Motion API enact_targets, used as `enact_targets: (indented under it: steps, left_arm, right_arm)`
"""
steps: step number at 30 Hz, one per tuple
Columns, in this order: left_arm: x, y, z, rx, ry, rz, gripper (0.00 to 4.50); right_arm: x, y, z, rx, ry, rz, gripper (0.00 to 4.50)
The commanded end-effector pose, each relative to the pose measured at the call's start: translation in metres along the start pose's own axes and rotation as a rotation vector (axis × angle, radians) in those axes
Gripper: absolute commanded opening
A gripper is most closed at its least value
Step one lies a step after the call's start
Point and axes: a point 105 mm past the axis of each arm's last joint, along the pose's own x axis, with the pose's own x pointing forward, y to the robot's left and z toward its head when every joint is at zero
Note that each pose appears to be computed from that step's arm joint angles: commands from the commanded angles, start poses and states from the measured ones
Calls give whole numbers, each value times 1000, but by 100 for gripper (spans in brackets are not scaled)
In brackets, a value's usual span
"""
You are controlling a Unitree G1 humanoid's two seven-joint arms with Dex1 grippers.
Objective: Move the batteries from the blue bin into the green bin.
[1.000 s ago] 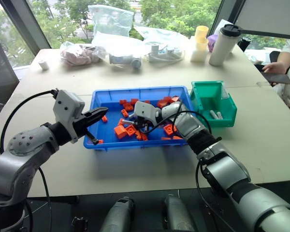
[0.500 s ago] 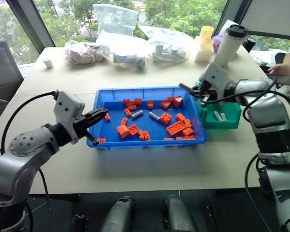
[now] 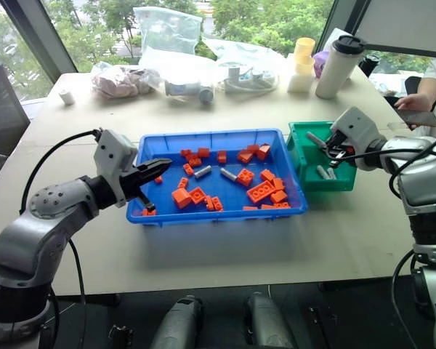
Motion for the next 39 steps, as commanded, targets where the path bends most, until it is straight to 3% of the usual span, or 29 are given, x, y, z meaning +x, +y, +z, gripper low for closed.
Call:
enact_targets:
  steps: [1,3,5,10,16,25,39]
  left_arm:
    - [-3,-1,7,33,-24,-1,0]
    - [-4,0,7,34,-22,6,0]
    - [-5,-1,6,32,-22,9,0]
    - [-6,-2,6,33,-22,16,0]
    - [-11,0,9,43,-21,41,0]
    - [-20,1,9,51,-8,78,0]
    - [-23,1,11,56,-1,94,0]
  right_arm:
    - [-16,-17,33,-57,-94,-65,279]
    - [-17,-14,53,-99,-140,-39,368]
    - [-16,-6,74,-132,-205,-2,430]
    - [6,55,132,-91,-396,246,430]
    - [45,128,143,-129,-409,452,430]
    - [94,181,128,-264,-325,578,430]
    - [133,200,119,-166,-226,622,430]
